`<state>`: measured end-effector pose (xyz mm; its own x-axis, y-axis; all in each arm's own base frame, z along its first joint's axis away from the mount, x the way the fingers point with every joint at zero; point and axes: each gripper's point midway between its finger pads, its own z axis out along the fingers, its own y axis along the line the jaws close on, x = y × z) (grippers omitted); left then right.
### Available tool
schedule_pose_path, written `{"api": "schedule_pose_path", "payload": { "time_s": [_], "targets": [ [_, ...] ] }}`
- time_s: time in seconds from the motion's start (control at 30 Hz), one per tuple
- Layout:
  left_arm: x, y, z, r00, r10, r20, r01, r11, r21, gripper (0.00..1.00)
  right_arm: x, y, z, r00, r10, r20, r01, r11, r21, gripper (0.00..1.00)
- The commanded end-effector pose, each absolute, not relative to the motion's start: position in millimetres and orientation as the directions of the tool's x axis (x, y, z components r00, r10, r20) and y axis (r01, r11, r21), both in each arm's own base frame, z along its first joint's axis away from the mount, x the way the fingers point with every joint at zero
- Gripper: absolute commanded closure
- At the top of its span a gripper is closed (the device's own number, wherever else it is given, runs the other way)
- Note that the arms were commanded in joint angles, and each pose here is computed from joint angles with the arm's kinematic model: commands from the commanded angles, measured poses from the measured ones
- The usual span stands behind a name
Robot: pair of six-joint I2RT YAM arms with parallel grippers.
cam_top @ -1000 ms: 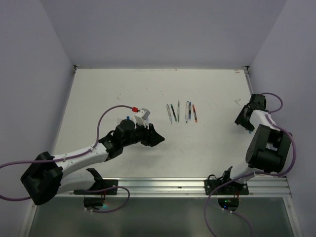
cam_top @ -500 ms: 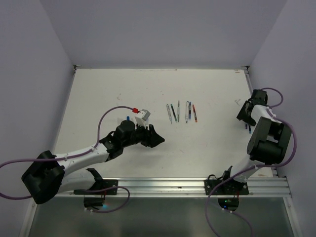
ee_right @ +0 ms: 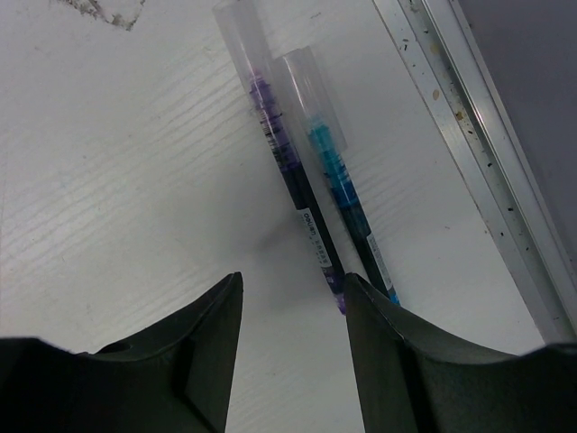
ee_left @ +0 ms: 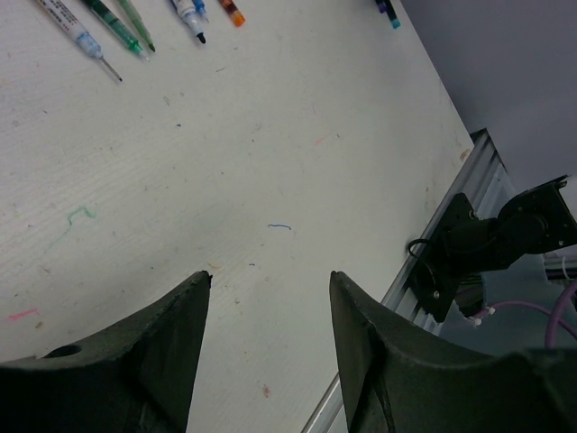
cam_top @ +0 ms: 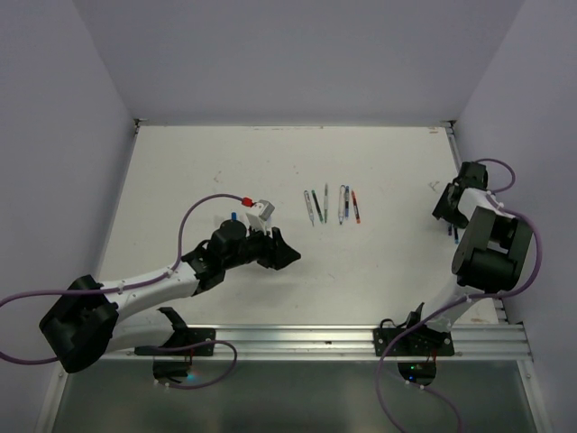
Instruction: Open the pen caps
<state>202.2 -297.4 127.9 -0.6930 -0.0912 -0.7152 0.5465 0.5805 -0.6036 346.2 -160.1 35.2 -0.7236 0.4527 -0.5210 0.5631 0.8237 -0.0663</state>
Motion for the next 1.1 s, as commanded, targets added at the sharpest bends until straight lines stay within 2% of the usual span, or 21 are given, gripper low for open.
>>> {"api": "schedule_pose_path", "payload": {
  "time_s": [0.0,0.5,0.83,1.07],
  "targets": [
    [204,-299,133,-0.656,-0.091,-0.75,0.586,0.564,-0.581,0.41,356,-174,43,-0.711,0.433,-0.554,0.57,0.816,-0.095,0.48],
    [203,-298,130,-0.657,-0.094,-0.748,0.585,0.563,-0.584,0.41,352,-171,21,-0.745,0.434,-0.506,0.552,0.827,-0.103,0.49],
    [202,-297,132,-0.651,-0.098,-0.753,0.59,0.559,-0.582,0.4,349,-166,13,-0.764,0.424,-0.486,0.531,0.842,-0.1,0.55],
    [202,-297,132,-0.649,-0.099,-0.754,0.591,0.558,-0.582,0.39,346,-157,2,-0.811,0.402,-0.424,0.485,0.868,-0.104,0.62]
  ]
}}
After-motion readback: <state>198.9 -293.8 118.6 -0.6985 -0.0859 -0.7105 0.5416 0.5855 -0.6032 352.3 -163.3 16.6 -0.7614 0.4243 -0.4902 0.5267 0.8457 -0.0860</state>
